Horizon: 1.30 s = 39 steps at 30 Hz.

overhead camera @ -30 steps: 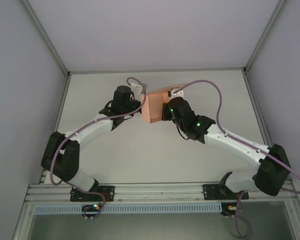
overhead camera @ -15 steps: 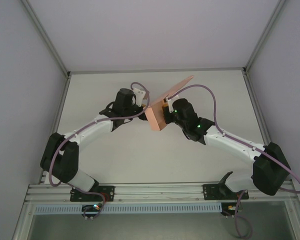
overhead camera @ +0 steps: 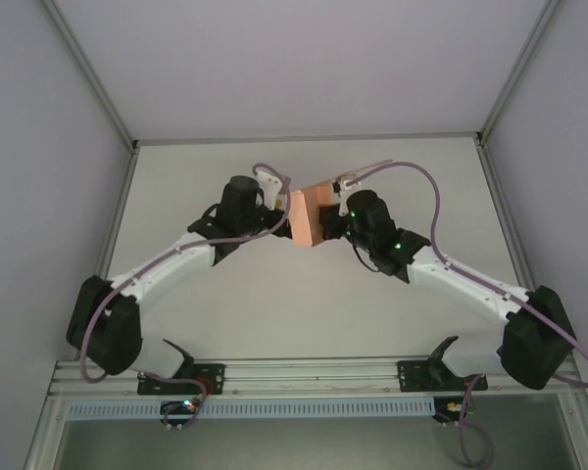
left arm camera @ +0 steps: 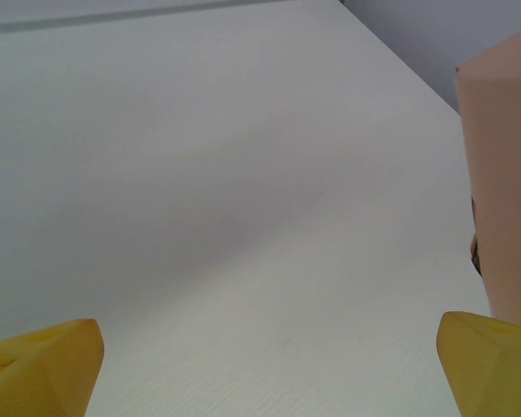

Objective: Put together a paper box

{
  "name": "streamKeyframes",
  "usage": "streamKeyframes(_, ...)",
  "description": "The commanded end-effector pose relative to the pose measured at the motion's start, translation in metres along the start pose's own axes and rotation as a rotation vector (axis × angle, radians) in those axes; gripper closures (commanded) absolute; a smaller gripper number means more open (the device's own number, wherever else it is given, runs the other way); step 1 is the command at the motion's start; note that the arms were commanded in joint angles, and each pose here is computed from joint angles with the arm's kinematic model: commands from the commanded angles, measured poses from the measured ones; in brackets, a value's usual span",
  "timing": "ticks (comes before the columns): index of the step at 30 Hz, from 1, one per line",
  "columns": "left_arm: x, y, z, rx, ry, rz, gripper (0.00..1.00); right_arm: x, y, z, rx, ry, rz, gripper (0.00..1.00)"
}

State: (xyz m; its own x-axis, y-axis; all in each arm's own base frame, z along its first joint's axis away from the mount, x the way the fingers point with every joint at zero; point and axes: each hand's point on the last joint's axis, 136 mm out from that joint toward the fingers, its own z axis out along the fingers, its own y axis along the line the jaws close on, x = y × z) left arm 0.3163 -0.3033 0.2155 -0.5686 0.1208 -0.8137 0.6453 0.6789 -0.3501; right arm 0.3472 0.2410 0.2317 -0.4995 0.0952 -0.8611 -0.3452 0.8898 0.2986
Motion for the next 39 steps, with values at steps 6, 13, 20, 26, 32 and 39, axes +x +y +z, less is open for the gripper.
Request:
streamKeyframes(6,0.073,0.066,-0.086,-0.449,0.084,-0.164,0.0,0.07,-0.103,-0.027,0.498,0.166,-0.089,1.0)
streamKeyframes(13,0.111,0.128,-0.148,-0.669,0.033,-0.373,0.0,0.133,-0.109,-0.001,0.488,0.373,-0.035,1.0)
streamKeyframes(20,0.109,0.126,-0.138,-0.597,0.028,-0.355,0.0,0.176,-0.112,0.026,0.529,0.503,-0.005,1.0)
streamKeyframes(26,0.104,0.121,-0.125,-0.538,0.033,-0.334,0.0,0.189,-0.114,0.03,0.57,0.562,-0.011,0.87)
streamKeyframes(32,0.092,0.113,-0.116,-0.477,0.021,-0.301,0.0,0.165,-0.099,0.024,0.512,0.519,-0.005,0.55)
streamKeyframes(39,0.079,0.102,-0.104,-0.394,0.016,-0.269,0.0,0.124,-0.082,0.011,0.421,0.414,-0.019,0.28)
